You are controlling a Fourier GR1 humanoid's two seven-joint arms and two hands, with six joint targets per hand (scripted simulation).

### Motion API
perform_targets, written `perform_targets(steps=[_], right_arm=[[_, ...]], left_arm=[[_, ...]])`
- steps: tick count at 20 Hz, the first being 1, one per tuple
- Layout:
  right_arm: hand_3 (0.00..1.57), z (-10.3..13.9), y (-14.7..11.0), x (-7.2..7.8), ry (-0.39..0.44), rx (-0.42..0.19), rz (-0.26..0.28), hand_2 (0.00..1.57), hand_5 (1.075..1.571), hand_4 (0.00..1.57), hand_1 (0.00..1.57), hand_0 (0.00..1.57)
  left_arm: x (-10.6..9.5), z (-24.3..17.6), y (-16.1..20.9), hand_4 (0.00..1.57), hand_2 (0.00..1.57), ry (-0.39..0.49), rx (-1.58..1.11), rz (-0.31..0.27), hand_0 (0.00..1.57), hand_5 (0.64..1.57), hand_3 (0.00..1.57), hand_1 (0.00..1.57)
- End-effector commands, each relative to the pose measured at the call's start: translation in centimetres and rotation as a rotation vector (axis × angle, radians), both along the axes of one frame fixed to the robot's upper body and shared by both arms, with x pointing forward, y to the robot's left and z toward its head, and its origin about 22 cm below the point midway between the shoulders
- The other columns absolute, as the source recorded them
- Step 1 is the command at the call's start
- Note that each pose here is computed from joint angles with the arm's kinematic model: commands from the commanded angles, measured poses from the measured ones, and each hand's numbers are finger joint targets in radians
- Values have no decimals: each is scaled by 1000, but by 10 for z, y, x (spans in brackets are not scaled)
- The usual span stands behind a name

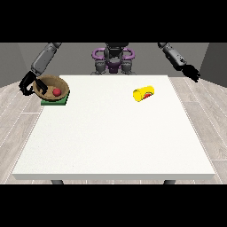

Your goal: Pick the cup and pour the ball into the bowl, then pick the bowl and place it on the pad

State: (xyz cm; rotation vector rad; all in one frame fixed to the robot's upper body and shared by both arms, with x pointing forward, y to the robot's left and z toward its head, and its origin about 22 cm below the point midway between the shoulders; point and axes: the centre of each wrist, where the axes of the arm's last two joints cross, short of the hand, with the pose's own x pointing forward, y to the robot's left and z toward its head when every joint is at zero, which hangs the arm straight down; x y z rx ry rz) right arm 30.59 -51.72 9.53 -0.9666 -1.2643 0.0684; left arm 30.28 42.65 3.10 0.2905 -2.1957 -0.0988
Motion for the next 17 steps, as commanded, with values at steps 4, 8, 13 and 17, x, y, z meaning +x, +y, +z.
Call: perform_targets(steps=[4,8,13,17], right_arm=[[778,-4,0,9,-79,280,-77,829,1383,112,966,966],[0,36,-32,-7,-153,289,-82,575,1246,0,0,0],[54,37,-33,-5,-152,317,-65,459,1293,0,0,0],[369,33,7,31,-246,415,127,102,1371,501,0,0]], left_arm=[[-8,-2,-7,864,0,-3,-16,39,0,1185,0,0],[-27,2,19,857,0,-24,-14,53,0,1168,0,0],[-27,10,18,883,0,17,-51,38,0,1213,0,0],[-26,1,27,883,0,97,-39,55,0,1213,0,0]])
